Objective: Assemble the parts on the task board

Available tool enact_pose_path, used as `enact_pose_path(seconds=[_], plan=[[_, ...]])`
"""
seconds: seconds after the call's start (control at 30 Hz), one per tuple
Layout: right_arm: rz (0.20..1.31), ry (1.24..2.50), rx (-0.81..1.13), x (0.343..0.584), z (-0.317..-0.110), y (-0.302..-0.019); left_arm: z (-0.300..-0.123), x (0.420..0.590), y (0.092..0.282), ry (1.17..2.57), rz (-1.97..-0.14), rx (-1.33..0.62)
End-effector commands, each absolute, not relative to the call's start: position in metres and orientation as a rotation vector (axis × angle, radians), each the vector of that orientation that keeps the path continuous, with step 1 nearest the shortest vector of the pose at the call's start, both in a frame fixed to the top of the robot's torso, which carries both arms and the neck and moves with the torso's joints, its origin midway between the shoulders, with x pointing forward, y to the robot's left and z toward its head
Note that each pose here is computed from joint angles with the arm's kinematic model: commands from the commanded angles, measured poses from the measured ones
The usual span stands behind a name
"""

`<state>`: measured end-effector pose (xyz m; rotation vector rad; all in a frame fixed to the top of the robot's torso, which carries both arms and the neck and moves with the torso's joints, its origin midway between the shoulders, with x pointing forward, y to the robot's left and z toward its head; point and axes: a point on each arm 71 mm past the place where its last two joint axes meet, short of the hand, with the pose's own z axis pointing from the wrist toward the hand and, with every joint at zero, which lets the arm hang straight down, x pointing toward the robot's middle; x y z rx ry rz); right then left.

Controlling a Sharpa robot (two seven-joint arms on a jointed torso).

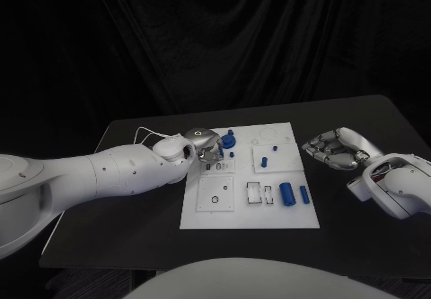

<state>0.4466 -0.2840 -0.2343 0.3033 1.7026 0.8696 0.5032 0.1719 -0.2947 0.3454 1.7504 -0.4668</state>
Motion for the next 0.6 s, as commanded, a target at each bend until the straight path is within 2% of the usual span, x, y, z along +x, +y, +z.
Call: enact_pose_path(seconds=[0.03, 0.33, 0.6], plan=[[0.861, 1.719, 0.313, 0.4458, -0.236, -0.2843, -0.2963, 0.5016, 0.1681, 1.751, -0.495, 0.369], [0.861, 1.72, 0.313, 0.4455, -0.236, -0.2842, -0.2995, 0.5005, 0.1655, 1.743, -0.522, 0.389], [0.859, 1.719, 0.315, 0.445, -0.2358, -0.2854, -0.2957, 0.4991, 0.1658, 1.668, -0.574, 0.405]])
